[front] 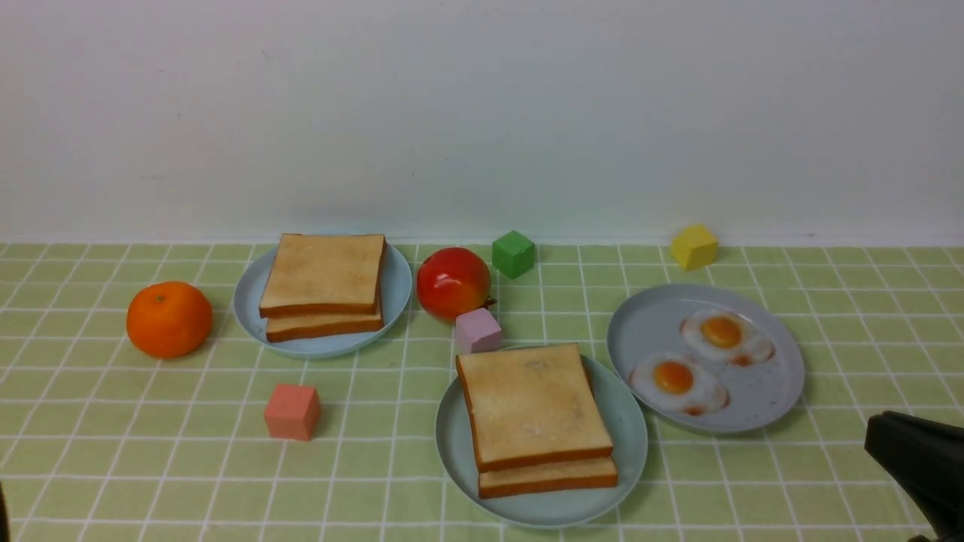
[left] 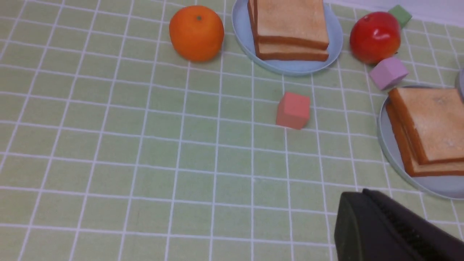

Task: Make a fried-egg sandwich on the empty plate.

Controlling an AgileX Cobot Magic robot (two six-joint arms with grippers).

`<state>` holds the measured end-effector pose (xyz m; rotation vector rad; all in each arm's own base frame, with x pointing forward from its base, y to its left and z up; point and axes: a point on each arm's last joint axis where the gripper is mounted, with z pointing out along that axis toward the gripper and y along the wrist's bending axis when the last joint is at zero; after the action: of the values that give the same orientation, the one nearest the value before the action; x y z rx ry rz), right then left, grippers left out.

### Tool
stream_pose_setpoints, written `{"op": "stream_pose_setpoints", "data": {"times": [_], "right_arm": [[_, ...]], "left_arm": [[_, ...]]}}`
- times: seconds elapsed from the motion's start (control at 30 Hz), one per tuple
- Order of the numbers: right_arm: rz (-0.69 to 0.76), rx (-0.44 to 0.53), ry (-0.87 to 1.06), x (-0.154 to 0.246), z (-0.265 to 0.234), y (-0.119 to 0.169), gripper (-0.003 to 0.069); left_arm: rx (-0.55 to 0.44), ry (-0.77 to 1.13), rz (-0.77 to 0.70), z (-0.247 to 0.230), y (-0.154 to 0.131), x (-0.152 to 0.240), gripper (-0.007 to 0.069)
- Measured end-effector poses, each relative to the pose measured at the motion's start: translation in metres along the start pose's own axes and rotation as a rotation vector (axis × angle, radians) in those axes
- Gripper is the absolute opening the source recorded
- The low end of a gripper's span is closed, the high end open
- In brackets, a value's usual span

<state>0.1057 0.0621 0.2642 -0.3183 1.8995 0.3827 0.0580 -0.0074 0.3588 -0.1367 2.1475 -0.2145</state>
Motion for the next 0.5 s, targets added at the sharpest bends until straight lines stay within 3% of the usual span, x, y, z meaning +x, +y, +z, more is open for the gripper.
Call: {"op": "stream_pose_setpoints", "data": {"times": [0.3,0.37,0.5], "right_arm": [[-0.049,0.003,-0.016,-0.001,0.000,0.000,0.0061],[-0.062,0.005,-0.020,-0.002,0.000,0.000,0.0064],[-0.071,0.004,-0.023,-0.002,0.000,0.000,0.0067]], "left_arm": [[0.039,-0.013,0.026,-0.003,-0.002,0.002,-0.0013],[0.102,-0.069,0.069,-0.008,-0.002,0.012,-0.0013],[0.119,-0.208,0.169,-0.003,0.008,0.038,-0.0013]]}}
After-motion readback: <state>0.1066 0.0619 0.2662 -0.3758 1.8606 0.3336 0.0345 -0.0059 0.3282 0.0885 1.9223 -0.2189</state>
